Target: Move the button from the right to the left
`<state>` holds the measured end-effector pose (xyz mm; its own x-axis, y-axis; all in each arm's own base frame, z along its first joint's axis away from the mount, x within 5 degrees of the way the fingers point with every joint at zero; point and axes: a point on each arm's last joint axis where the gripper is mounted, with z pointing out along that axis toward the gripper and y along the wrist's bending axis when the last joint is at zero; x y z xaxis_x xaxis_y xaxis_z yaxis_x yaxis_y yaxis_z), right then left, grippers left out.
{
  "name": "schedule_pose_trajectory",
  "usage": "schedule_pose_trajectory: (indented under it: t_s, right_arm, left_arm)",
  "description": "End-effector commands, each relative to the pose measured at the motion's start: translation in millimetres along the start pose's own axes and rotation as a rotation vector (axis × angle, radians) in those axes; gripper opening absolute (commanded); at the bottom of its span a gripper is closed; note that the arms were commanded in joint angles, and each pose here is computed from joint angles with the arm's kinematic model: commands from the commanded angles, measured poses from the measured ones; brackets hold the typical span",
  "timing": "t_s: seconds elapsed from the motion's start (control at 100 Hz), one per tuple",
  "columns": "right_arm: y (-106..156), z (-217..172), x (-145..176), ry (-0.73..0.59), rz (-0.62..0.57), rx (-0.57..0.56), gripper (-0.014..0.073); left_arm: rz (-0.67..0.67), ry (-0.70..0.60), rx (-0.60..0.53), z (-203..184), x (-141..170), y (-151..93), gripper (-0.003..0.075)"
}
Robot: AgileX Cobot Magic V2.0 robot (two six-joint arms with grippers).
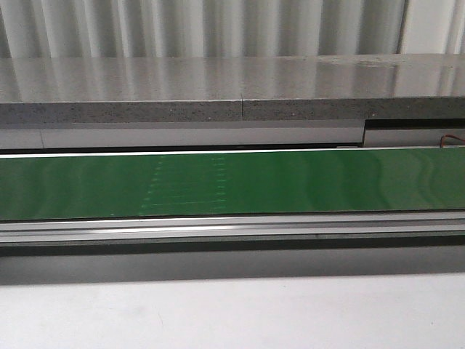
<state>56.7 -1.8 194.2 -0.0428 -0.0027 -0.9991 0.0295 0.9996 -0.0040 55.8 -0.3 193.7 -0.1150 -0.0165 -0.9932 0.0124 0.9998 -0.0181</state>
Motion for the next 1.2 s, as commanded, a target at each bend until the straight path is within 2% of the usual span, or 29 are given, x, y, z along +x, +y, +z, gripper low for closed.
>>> schedule_pose_trajectory:
  t_s: [0.0, 0.45, 0.62, 0.9, 1.19]
  right_arm:
    - [0.1, -3.2, -14.6, -0.112, -0.009, -0.001, -0.0066]
    - [0.1, -3.5, -16.0, -0.113, -0.014, 0.000, -0.0066]
    - [-0.6, -9.6, -35.8, -0.085, -0.037, 0.007, -0.0066]
    - [-2.1, -14.1, -77.7, 0.124, -0.035, 0.017, -0.0066]
    - [-2.9, 10.4, -121.8, 0.340, -0.034, 0.020, -0.0066]
  left_arm:
    - [-0.004, -0.069, 0.016, 0.2, 4.6, -0.9, -0.0020]
    - [-0.004, -0.069, 0.016, 0.2, 4.6, -0.9, -0.0020]
    - [-0.004, -0.069, 0.016, 0.2, 4.6, -0.9, -0.0020]
    - [-0.004, -0.069, 0.016, 0.2, 4.6, -0.9, -0.0020]
    - [-0.004, -0.069, 0.016, 0.2, 4.6, -0.9, -0.0020]
